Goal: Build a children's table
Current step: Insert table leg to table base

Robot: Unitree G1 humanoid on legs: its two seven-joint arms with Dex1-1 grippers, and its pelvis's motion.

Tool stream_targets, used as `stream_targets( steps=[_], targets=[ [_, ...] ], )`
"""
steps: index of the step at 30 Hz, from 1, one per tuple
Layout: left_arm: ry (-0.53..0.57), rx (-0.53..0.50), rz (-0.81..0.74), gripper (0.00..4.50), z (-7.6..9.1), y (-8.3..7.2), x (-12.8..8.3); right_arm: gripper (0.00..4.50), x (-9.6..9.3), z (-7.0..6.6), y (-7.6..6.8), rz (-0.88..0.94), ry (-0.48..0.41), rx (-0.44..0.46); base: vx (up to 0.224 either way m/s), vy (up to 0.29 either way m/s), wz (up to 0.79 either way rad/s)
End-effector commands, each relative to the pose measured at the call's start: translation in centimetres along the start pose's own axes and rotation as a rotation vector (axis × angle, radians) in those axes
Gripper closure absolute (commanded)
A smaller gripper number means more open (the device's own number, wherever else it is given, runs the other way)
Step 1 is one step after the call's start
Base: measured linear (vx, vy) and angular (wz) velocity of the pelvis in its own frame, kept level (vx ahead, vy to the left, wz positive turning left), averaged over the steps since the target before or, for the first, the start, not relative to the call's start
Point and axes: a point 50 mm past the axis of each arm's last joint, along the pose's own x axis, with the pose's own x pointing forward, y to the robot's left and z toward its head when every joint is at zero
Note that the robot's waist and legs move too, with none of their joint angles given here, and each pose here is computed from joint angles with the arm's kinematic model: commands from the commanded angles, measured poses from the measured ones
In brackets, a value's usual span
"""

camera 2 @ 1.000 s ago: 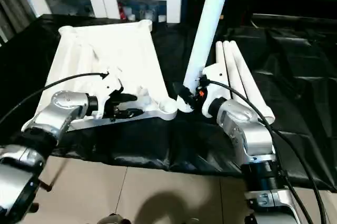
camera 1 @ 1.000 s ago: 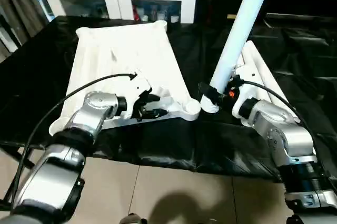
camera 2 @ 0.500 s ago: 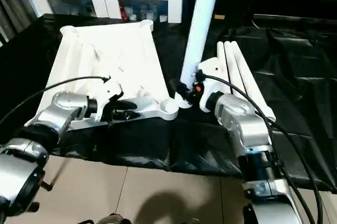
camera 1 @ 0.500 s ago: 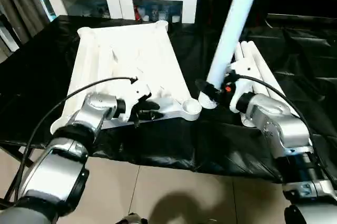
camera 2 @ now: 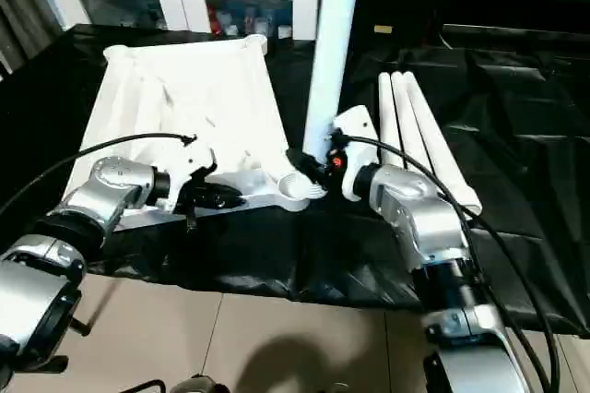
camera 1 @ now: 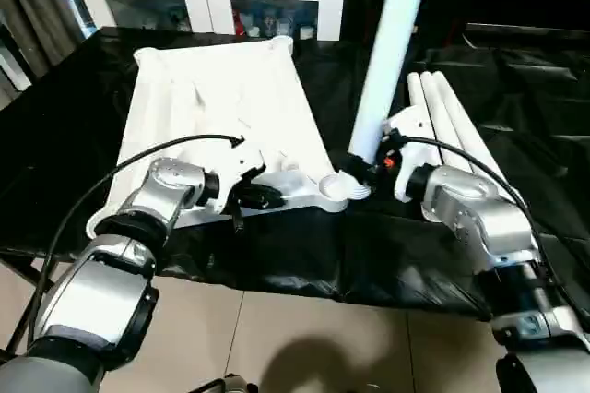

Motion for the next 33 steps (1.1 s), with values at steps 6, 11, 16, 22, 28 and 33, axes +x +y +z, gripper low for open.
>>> stream_targets(
  steps=[6,11,16,22,28,33],
  targets=[
    [0.053,0.033,-0.054,4.50,-0.5,-0.4,0.0,2.60,0.7,0.2,-0.1,0.016,0.000,-0.008,0.000,0.000,0.00],
    [0.035,0.050,-0.113,4.50,-0.3,-0.9,0.3,2.60,0.9,0.2,0.2,0.048,0.011,-0.005,0.000,0.000,0.00],
    [-0.010,0.054,-0.166,4.50,-0.1,-1.5,0.6,2.60,1.0,-0.2,0.5,0.072,0.020,0.003,0.000,0.000,0.00],
    [-0.025,0.052,-0.118,4.50,-0.4,-1.5,0.7,2.60,1.2,-1.4,1.0,0.100,0.063,0.018,0.000,0.000,0.00],
    [-0.033,0.046,-0.107,4.50,-0.5,-1.5,0.6,2.60,1.1,-1.8,1.1,0.107,0.077,0.021,0.000,0.000,0.00],
    [-0.034,0.043,-0.126,4.50,-0.7,-1.7,0.4,2.60,0.7,-2.1,1.1,0.109,0.085,0.024,0.000,0.000,0.00]
  ],
)
